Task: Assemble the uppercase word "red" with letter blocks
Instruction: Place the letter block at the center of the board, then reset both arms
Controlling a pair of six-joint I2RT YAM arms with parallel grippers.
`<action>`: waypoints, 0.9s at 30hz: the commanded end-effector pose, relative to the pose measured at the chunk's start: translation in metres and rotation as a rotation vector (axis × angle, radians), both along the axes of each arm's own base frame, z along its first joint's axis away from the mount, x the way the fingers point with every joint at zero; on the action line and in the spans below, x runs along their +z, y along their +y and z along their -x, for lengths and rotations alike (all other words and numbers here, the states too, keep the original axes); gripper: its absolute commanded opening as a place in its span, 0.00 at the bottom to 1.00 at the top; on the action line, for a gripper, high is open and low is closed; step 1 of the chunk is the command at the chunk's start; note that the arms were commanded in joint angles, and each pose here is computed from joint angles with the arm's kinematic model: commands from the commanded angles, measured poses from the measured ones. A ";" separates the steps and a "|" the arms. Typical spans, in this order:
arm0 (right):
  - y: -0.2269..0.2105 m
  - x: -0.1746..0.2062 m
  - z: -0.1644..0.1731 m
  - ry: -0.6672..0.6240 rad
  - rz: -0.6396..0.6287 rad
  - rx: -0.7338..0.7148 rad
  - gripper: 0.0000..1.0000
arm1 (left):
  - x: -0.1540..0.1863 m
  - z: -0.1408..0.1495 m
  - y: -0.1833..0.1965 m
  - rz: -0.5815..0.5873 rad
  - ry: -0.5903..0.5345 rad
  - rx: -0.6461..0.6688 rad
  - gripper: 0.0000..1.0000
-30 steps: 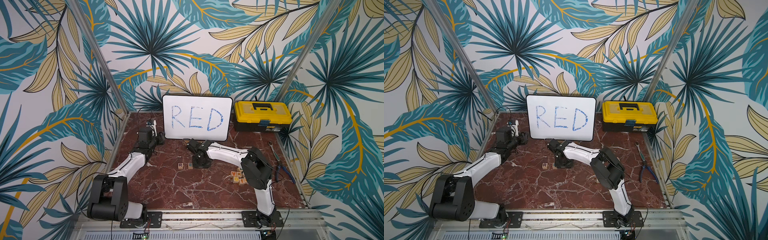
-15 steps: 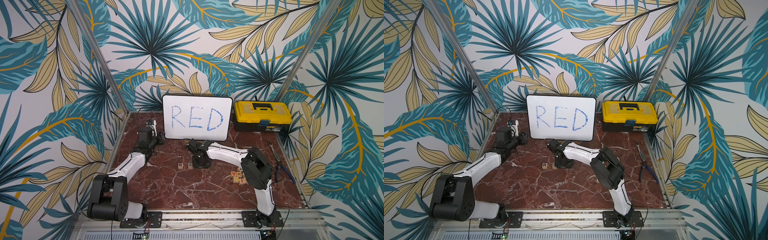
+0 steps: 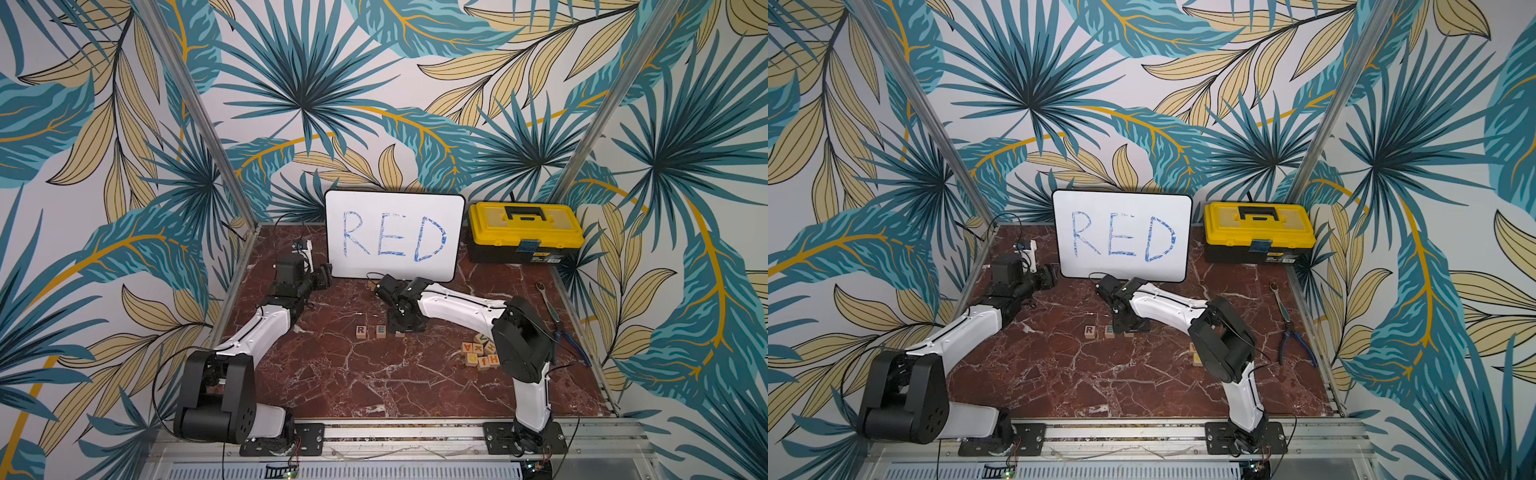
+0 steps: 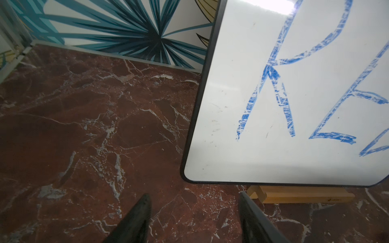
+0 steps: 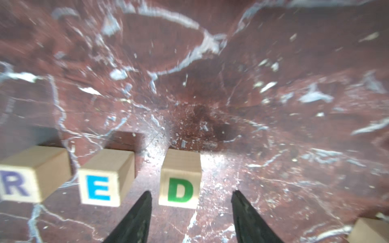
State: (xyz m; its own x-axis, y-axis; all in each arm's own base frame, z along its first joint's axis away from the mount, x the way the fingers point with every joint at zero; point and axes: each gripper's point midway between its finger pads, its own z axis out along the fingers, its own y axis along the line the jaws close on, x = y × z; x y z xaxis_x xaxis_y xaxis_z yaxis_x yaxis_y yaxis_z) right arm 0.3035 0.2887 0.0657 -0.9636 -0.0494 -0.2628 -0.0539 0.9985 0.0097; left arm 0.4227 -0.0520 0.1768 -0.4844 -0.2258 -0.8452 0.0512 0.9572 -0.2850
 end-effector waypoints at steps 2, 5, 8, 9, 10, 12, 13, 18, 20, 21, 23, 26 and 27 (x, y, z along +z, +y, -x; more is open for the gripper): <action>-0.018 0.048 -0.011 -0.162 0.051 0.072 0.72 | 0.015 0.010 0.020 -0.063 -0.060 0.072 0.78; -0.032 0.085 -0.022 -0.309 0.079 0.103 0.79 | 0.031 0.018 0.033 -0.103 -0.108 0.134 0.83; -0.057 0.126 -0.032 -0.460 0.132 0.093 0.85 | 0.047 0.030 0.049 -0.141 -0.156 0.215 0.87; -0.069 0.138 -0.035 -0.508 0.146 0.078 0.87 | 0.052 0.035 0.056 -0.153 -0.171 0.247 0.87; -0.081 0.147 -0.038 -0.545 0.156 0.059 0.88 | 0.054 0.040 0.062 -0.163 -0.180 0.277 0.88; -0.120 0.161 -0.046 -0.628 0.160 -0.028 0.92 | 0.053 0.050 0.075 -0.186 -0.185 0.346 0.91; -0.135 0.162 -0.048 -0.657 0.146 -0.060 0.94 | 0.050 0.054 0.080 -0.196 -0.182 0.371 0.94; -0.226 0.156 -0.048 -0.824 0.209 -0.254 0.99 | 0.033 0.074 0.101 -0.245 -0.193 0.481 1.00; -0.255 0.158 -0.044 -0.891 0.297 -0.317 0.99 | 0.025 0.079 0.108 -0.268 -0.201 0.518 1.00; -0.268 0.156 -0.041 -0.914 0.331 -0.335 0.99 | 0.022 0.081 0.110 -0.276 -0.210 0.527 1.00; -0.287 0.151 -0.038 -0.964 0.367 -0.367 0.99 | 0.013 0.083 0.112 -0.287 -0.226 0.540 1.00; -0.315 0.141 -0.034 -1.037 0.370 -0.444 0.99 | -0.004 0.074 0.110 -0.285 -0.204 0.520 1.00; -0.323 0.136 -0.034 -1.045 0.367 -0.471 0.99 | -0.011 0.070 0.107 -0.287 -0.185 0.502 1.00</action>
State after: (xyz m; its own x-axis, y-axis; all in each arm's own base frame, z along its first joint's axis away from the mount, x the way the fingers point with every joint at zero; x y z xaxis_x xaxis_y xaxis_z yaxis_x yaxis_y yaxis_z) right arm 0.3299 -0.0155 0.1762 -0.4098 0.0021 -0.9122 0.4250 0.8852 -0.1889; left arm 0.3462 0.0502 0.1666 -0.2549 -0.1519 -0.9550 -0.3894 0.9201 -0.0424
